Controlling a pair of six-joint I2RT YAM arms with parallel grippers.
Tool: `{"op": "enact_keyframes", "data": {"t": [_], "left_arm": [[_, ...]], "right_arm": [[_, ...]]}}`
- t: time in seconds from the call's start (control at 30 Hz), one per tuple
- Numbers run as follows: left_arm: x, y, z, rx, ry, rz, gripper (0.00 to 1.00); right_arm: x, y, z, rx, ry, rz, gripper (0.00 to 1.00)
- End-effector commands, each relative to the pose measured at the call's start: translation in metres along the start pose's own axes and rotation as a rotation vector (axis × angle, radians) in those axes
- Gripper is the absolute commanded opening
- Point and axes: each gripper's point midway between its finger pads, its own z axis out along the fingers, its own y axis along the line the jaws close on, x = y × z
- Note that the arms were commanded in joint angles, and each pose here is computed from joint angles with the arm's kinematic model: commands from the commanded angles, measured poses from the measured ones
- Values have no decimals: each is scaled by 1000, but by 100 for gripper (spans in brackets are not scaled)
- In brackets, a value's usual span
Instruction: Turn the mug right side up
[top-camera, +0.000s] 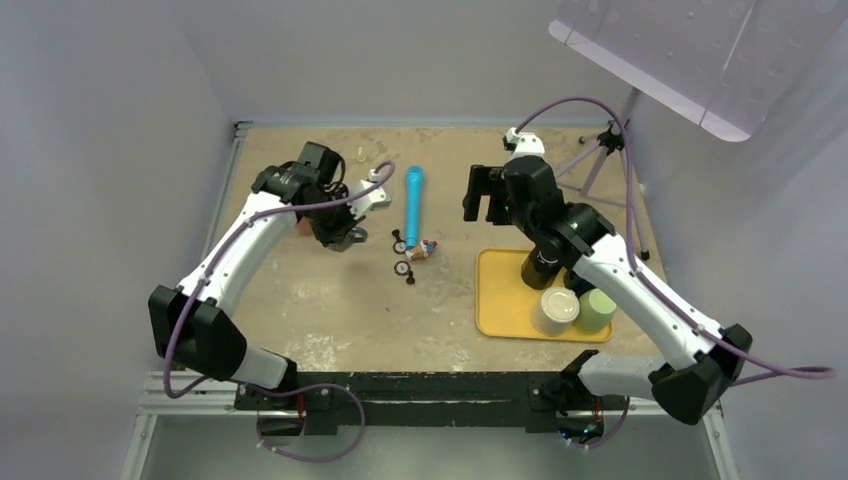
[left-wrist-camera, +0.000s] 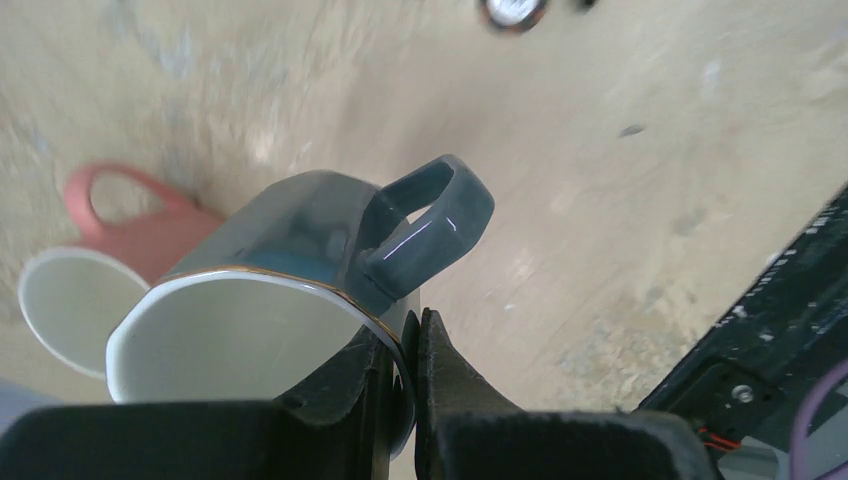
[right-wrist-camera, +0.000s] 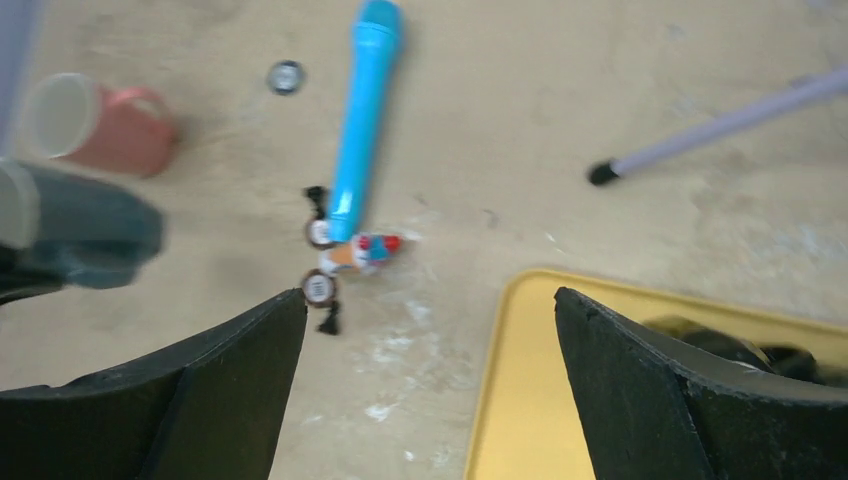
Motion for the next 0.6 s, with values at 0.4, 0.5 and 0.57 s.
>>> {"op": "enact_keyframes", "data": {"t": [0.4, 0.5, 0.57], "left_arm": [[131, 95, 38, -210, 179, -244, 0], [130, 104, 43, -222, 135, -254, 0], [123, 108, 46, -233, 91, -254, 0]], "right_arm": [[58, -179, 36, 598, 177, 210, 92], [69, -195, 43, 649, 221, 204, 93], [78, -199, 48, 654, 252, 205, 94]]}}
